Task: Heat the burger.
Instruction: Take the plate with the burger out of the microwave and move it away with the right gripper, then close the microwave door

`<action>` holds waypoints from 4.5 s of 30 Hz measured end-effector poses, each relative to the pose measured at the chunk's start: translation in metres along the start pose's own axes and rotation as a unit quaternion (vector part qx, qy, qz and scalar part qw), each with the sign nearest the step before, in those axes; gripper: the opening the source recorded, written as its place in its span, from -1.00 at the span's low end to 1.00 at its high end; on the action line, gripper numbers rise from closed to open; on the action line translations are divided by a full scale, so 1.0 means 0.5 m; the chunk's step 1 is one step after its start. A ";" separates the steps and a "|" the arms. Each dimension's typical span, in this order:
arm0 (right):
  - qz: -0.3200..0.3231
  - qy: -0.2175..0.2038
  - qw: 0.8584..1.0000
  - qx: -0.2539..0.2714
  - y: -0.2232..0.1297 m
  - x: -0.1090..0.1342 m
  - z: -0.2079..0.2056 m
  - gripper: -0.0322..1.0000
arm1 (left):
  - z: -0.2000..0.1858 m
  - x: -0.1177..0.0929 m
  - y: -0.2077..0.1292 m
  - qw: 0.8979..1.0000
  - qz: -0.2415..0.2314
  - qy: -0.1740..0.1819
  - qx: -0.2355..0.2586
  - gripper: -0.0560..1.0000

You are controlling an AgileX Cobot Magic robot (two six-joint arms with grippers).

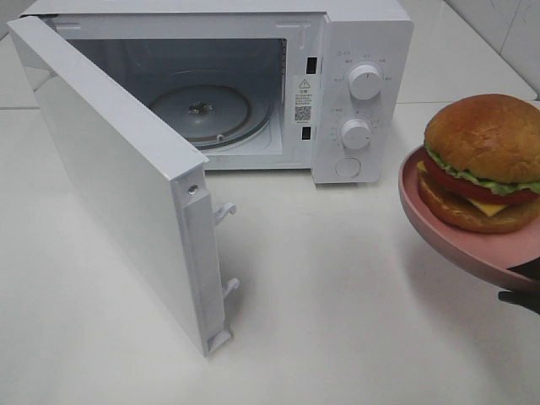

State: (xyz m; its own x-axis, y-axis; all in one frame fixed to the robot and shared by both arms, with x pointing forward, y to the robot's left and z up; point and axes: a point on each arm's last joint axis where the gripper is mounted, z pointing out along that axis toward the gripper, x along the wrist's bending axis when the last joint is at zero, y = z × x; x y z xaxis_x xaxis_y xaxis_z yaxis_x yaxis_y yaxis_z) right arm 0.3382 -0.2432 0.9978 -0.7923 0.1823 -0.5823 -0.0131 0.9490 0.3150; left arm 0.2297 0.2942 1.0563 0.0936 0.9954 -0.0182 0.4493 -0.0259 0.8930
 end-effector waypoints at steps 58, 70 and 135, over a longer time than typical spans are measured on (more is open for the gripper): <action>0.485 -0.214 0.793 0.300 -0.040 -0.050 0.234 -0.75 | 0.000 0.000 0.000 1.000 0.000 0.000 0.000 0.98; 0.467 -0.211 0.785 0.349 -0.057 -0.018 0.290 -0.75 | 0.000 0.000 0.000 1.000 0.000 0.000 0.000 0.98; 0.483 0.054 0.866 0.119 0.076 -0.106 -0.057 0.57 | 0.000 0.000 0.000 1.000 0.000 0.000 0.000 0.98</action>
State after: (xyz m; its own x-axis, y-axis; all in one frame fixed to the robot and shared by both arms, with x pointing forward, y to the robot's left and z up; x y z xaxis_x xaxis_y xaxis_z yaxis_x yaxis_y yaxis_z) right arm 0.3623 -0.2243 1.0619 -0.4164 0.9075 -0.0560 0.8035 0.3961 0.4443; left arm 0.2297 0.2942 1.0563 0.0936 0.9954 -0.0182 0.4493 -0.0259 0.8930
